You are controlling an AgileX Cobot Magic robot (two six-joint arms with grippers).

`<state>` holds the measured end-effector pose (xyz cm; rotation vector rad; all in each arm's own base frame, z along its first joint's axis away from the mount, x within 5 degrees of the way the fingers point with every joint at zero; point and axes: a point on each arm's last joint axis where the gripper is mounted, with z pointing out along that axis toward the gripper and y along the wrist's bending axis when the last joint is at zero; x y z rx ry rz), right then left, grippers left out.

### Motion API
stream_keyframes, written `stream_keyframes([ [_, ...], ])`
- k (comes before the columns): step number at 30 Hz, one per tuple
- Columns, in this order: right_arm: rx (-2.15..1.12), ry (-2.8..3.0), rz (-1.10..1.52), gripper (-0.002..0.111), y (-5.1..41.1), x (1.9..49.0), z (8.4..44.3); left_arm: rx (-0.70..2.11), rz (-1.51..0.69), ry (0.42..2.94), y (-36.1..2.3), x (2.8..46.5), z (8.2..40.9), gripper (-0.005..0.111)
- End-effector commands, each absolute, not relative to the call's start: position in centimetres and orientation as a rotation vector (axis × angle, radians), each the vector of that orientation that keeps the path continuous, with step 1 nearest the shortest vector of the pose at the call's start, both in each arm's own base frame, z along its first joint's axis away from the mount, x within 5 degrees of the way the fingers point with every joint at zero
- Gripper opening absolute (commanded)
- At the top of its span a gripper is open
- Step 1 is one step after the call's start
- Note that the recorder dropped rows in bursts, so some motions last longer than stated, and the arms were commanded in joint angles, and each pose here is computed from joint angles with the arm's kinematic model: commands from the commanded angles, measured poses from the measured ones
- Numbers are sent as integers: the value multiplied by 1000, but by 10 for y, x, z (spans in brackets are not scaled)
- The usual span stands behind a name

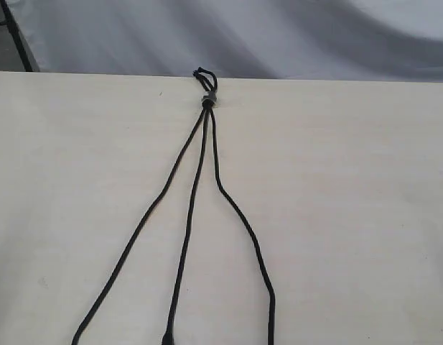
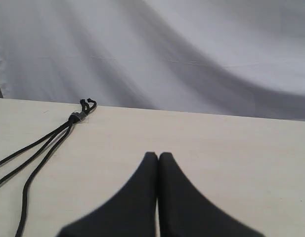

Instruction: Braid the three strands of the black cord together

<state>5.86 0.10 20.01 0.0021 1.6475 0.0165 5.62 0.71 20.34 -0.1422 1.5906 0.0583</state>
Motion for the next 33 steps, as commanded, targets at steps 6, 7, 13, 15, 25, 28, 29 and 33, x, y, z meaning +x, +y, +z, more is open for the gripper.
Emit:
stream_keyframes([
  [6, 6, 1646, 11, 0, 1, 58, 199, -141, 57, 1589, 7, 56, 203, 0],
  [7, 6, 1646, 11, 0, 1, 58, 199, -141, 57, 1589, 7, 56, 203, 0],
  [13, 6, 1646, 11, 0, 1, 58, 199, -141, 57, 1589, 7, 56, 203, 0],
  [15, 6, 1646, 11, 0, 1, 58, 199, -141, 57, 1589, 7, 56, 203, 0],
  [25, 6, 1644, 11, 0, 1, 58, 199, -141, 57, 1589, 7, 56, 203, 0],
  [28, 50, 1639, 51, 0, 1, 58, 200, -141, 57, 1589, 7, 56, 203, 0],
  [29, 79, 1638, 79, 0, 1, 58, 200, -141, 57, 1589, 7, 56, 203, 0],
  [33, 208, 1560, 204, 0, 0, 58, 206, -135, 63, 1564, 7, 56, 205, 0],
])
